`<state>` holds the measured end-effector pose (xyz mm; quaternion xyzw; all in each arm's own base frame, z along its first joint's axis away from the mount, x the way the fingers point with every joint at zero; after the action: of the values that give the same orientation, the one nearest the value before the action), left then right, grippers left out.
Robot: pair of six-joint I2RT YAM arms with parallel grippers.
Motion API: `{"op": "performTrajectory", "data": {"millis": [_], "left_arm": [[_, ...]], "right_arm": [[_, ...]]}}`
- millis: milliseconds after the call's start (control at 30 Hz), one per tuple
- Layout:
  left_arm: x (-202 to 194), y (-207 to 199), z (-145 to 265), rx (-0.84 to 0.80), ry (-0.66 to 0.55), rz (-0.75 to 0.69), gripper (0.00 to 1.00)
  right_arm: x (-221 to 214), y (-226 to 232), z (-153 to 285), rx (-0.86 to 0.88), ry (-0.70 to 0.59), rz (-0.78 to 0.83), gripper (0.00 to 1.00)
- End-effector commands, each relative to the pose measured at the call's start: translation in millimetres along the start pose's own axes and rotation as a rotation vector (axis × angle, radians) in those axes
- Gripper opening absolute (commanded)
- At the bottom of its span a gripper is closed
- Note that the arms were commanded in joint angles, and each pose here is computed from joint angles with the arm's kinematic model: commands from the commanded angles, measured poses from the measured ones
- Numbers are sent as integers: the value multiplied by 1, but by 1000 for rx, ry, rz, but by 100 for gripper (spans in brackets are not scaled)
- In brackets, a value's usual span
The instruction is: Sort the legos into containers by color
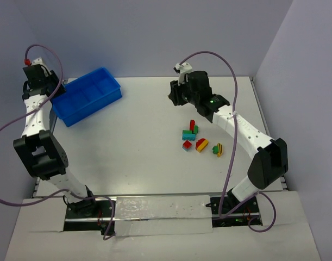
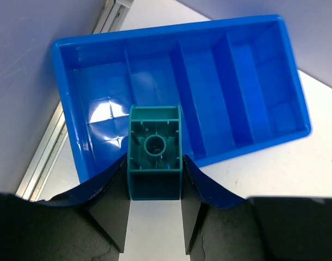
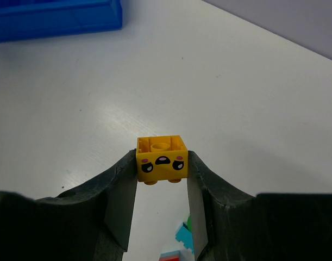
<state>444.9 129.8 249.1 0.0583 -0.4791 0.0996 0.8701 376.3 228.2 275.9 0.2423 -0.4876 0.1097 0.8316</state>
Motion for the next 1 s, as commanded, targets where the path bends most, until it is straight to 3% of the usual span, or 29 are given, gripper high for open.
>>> {"op": "performTrajectory", "data": {"millis": [0,400,967], "left_arm": [[25,16,-11,63,-44,20,0],[2,39,-72,89,22,-61,6],[-1,52,-124,141,49,-98,34]], "right_arm": [[33,1,15,-19,-131,-9,0],[25,-2,5,-27,-65,25,0],[28,-7,-9,-45,-48,26,0]]}}
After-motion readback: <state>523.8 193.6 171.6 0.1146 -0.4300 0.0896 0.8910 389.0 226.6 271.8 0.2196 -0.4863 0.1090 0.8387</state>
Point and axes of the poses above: each gripper's point midway between its finger pads, its own z axis back along the fingers, its own y axis along the line the jaws close on, x = y × z, the point moved 4 cm from there along z, back along the fingers, and after that the axes turned 15 degrees about -z, right-handed, at the moved point
